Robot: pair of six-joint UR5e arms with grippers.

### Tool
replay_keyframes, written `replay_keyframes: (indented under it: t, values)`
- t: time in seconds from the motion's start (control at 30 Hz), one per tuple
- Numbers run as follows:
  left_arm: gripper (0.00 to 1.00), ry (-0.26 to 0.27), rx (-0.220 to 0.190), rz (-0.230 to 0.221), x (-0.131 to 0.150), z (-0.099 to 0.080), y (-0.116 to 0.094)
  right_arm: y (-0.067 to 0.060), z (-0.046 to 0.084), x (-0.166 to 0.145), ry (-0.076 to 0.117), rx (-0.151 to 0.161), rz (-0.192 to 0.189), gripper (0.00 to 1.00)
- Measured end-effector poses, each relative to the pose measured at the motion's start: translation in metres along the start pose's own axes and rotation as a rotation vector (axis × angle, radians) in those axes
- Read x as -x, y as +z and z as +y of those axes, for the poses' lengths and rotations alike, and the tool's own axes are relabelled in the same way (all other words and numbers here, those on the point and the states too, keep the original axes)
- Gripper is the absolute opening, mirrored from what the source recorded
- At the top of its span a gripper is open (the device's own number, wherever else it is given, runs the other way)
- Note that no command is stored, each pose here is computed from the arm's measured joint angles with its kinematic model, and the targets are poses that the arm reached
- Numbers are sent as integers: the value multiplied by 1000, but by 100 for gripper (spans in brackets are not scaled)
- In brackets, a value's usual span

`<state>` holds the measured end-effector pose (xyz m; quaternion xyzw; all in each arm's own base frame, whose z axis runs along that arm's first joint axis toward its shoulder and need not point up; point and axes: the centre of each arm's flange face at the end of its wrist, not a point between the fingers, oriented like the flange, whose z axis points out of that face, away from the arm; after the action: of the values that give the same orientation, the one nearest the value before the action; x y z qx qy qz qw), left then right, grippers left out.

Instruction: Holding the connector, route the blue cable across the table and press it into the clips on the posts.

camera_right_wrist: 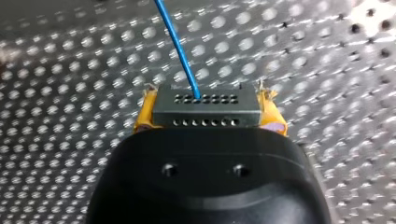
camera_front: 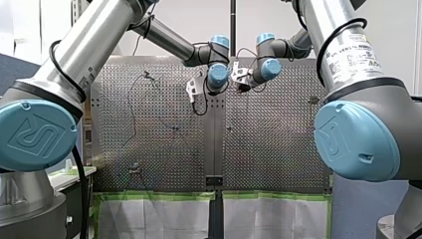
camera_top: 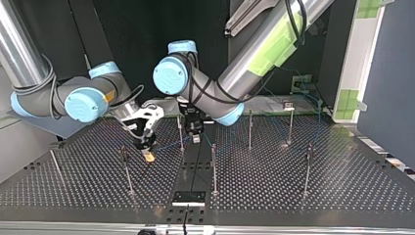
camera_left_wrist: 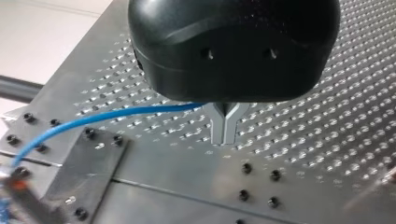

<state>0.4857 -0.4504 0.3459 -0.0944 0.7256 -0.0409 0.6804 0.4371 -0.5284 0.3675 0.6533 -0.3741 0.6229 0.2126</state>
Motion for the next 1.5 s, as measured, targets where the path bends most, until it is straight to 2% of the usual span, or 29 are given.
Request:
replay_keyframes:
  t: [0.27, 0.53, 0.7, 0.8, 1.07, 1.33, 1.5]
  values:
    - [0, 16, -48, 11, -28, 2, -8, -6, 5, 33, 12, 16, -55, 0]
    - [0, 32, -97, 23, -54, 8, -11, -10, 20, 59, 5, 51, -71, 0]
    - [0, 36, -117, 28, -70, 14, -13, -16, 29, 78, -6, 65, -95, 0]
    - [0, 37, -135, 33, -81, 18, -16, -20, 33, 91, -19, 75, -118, 0]
    - [0, 49, -172, 60, -113, 32, -26, -32, 36, 125, -39, 80, -160, 0]
    - [0, 85, -180, 115, -139, 49, -40, -41, 38, 151, -30, 83, -179, 0]
    - [0, 89, -197, 139, -160, 56, -38, -37, 44, 164, -18, 89, -183, 0]
